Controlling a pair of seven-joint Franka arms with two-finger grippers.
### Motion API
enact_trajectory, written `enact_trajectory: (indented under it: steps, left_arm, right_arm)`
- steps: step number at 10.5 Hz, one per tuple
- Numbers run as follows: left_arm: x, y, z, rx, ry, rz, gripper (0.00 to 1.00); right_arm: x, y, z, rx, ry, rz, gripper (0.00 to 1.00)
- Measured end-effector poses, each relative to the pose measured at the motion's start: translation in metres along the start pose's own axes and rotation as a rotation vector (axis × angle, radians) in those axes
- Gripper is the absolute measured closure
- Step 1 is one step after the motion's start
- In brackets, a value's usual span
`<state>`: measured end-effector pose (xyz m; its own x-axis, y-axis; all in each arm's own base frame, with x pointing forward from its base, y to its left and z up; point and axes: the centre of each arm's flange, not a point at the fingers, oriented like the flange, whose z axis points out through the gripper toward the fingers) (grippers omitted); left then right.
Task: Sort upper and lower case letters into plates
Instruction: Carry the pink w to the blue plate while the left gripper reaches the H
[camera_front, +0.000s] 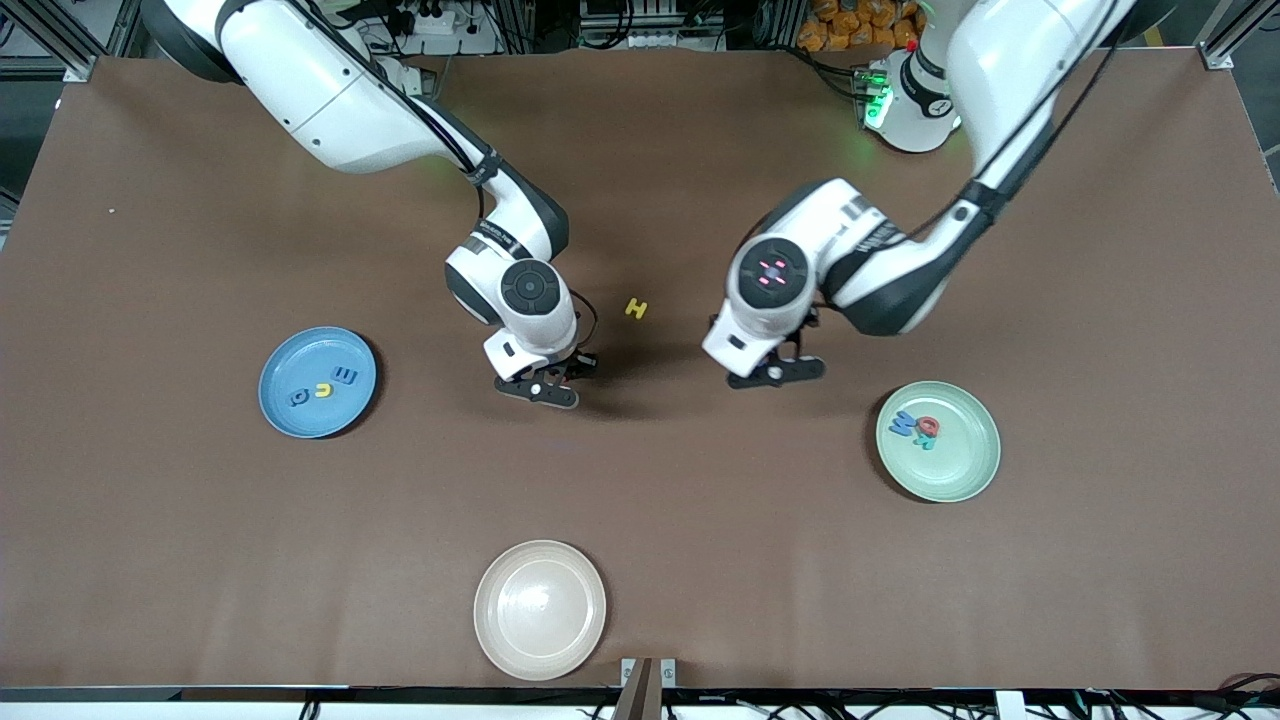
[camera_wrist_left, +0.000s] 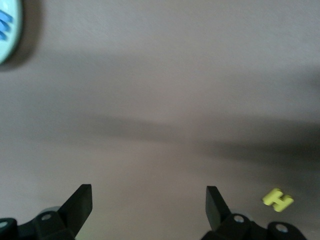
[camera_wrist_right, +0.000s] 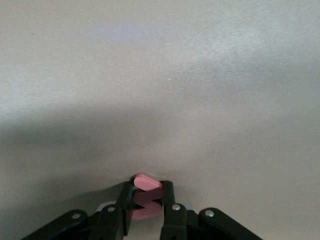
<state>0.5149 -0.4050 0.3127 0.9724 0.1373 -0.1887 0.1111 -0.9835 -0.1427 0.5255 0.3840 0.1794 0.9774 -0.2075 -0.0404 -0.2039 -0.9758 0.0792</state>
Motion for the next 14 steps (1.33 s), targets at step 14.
enact_trajectory:
  steps: [14]
  left_arm:
    - [-0.092, 0.112, 0.097, -0.146, 0.193, 0.216, 0.00]
  right_arm:
    - [0.153, 0.278, -0.042, -0.128, -0.308, -0.116, 0.72]
